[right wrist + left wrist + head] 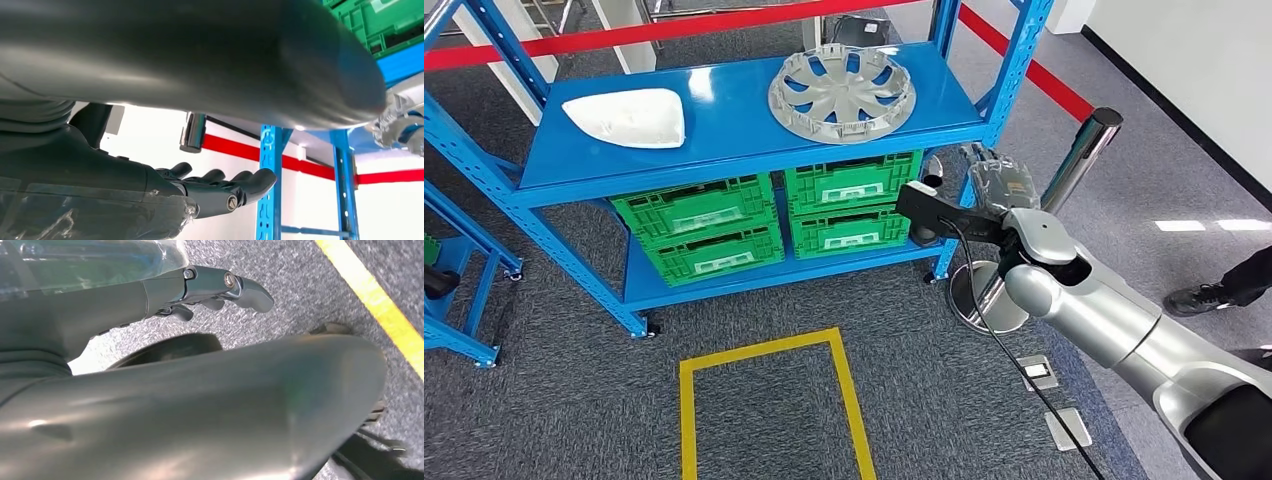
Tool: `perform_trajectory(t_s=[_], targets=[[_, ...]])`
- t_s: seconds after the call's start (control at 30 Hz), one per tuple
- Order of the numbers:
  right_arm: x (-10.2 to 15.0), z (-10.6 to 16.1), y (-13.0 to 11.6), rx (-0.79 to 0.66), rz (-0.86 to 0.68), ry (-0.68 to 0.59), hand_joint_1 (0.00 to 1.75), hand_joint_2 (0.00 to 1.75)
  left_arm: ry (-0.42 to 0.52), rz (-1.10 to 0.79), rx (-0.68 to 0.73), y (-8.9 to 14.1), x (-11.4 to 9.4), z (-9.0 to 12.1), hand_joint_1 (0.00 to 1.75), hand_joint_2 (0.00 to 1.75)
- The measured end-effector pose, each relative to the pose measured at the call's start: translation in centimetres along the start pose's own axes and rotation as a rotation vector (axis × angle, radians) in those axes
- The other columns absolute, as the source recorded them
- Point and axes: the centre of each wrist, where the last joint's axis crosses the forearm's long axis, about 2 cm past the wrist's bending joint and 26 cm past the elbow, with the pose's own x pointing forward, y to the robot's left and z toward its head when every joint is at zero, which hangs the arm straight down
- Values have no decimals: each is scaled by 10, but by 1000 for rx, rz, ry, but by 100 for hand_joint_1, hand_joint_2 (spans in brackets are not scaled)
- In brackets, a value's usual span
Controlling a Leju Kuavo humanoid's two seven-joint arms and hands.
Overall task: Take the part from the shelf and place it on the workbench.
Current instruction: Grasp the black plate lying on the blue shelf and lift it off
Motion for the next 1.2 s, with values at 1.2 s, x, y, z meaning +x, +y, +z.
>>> perform_trajectory(t_s=[1.2], targets=[[0, 0, 0, -1, -1, 1, 0, 0, 0, 0, 0, 0, 0, 0, 0, 0]])
